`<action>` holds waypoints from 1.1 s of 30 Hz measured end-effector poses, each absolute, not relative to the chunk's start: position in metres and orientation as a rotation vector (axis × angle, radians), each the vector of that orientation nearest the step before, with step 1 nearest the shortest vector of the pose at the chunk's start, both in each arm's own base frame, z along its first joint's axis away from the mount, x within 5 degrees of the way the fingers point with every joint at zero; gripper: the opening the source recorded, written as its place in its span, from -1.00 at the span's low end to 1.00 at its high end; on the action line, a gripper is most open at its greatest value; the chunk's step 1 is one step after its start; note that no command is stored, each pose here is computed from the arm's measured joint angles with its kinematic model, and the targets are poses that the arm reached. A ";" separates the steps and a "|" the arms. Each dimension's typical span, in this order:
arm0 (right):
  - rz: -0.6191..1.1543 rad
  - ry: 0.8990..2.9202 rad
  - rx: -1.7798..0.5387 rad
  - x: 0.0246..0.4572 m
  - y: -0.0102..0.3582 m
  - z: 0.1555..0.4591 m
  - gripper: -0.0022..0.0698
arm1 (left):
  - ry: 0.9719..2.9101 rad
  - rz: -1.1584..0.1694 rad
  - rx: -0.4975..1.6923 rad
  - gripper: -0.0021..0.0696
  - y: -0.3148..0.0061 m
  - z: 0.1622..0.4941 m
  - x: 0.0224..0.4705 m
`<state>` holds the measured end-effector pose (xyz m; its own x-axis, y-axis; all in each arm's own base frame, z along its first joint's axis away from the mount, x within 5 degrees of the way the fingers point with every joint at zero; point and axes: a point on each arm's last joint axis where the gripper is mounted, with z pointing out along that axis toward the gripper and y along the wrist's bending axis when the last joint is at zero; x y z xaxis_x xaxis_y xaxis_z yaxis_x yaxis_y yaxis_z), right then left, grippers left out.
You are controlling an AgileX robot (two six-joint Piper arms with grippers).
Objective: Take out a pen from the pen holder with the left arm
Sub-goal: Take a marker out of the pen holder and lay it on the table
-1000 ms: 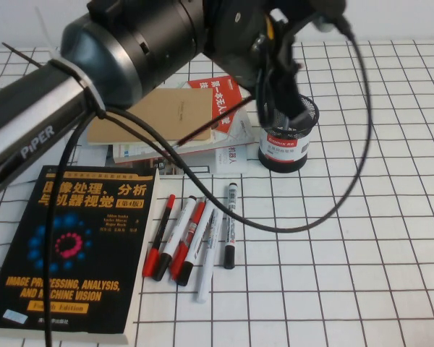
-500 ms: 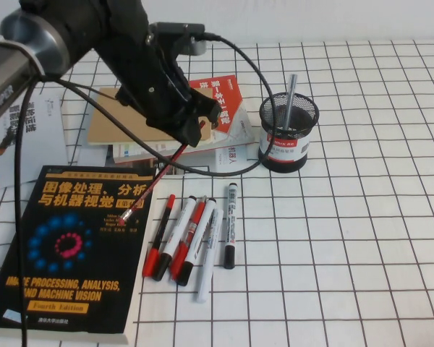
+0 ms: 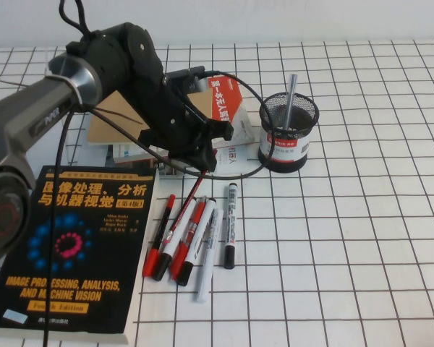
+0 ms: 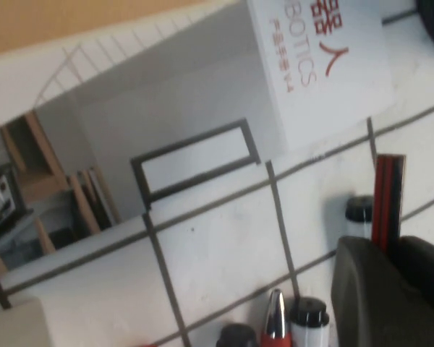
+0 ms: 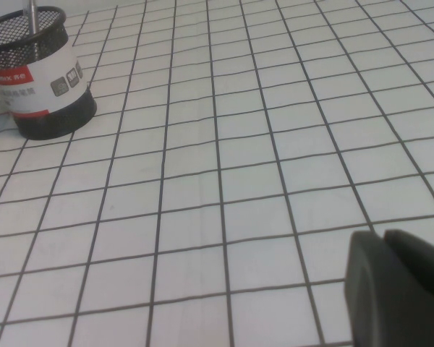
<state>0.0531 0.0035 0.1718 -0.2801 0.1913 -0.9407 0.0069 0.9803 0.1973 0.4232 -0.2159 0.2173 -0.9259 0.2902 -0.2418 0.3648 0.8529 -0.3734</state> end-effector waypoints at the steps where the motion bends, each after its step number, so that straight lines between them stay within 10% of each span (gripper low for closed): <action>1: 0.179 1.848 0.144 0.053 0.004 0.172 -0.98 | 2.844 -0.629 0.487 -0.86 -0.216 0.218 0.424; 19: 0.179 1.848 0.144 0.053 0.004 0.172 -0.98 | 2.734 -0.439 0.631 -0.86 -0.219 0.228 0.397; 33: 0.179 1.848 0.144 0.053 0.004 0.172 -0.98 | 2.674 -0.451 0.345 -0.86 -0.188 0.204 0.337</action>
